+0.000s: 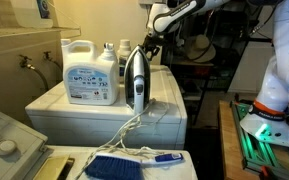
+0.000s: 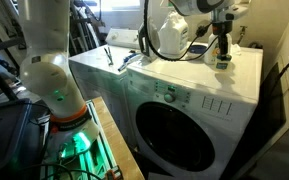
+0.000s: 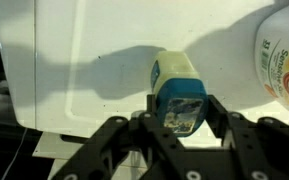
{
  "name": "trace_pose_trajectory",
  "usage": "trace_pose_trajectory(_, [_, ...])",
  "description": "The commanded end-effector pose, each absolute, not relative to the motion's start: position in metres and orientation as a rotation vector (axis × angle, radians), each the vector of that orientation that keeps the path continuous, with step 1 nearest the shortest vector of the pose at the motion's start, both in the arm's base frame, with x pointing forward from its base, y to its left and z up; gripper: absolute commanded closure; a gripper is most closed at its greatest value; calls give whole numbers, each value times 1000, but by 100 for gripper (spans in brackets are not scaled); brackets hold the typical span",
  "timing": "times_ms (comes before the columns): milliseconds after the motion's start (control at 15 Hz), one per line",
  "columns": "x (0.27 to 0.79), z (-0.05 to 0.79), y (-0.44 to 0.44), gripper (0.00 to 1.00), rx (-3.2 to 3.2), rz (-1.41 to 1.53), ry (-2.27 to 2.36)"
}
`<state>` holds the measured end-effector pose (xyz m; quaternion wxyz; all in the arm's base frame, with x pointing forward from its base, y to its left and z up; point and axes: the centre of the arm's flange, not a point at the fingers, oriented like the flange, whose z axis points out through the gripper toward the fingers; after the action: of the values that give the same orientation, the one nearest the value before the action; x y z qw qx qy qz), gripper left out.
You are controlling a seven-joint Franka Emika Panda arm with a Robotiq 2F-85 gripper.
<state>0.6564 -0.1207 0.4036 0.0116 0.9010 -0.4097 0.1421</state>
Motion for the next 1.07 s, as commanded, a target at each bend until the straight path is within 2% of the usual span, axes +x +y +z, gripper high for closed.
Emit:
trace_pose_trajectory(0, [649, 411, -118, 63, 2822, 455, -1261])
trace_pose_trajectory(67, [649, 410, -119, 71, 2821, 448, -1266])
trace_pose_trajectory(133, [650, 407, -119, 75, 2820, 441, -1266])
trace_pose_trajectory(400, [649, 401, -120, 75, 2818, 416, -1267])
trace_pose_trajectory(467, [649, 400, -120, 69, 2818, 415, -1266])
trace_pose_trajectory(533, [649, 399, -120, 28, 2818, 412, -1266])
trace_pose_trajectory(600, [648, 398, -121, 68, 2820, 402, -1266])
trace_pose_trajectory(800, [647, 396, -121, 75, 2822, 392, -1262])
trace_pose_trajectory(1000, [647, 397, -120, 75, 2825, 395, -1261])
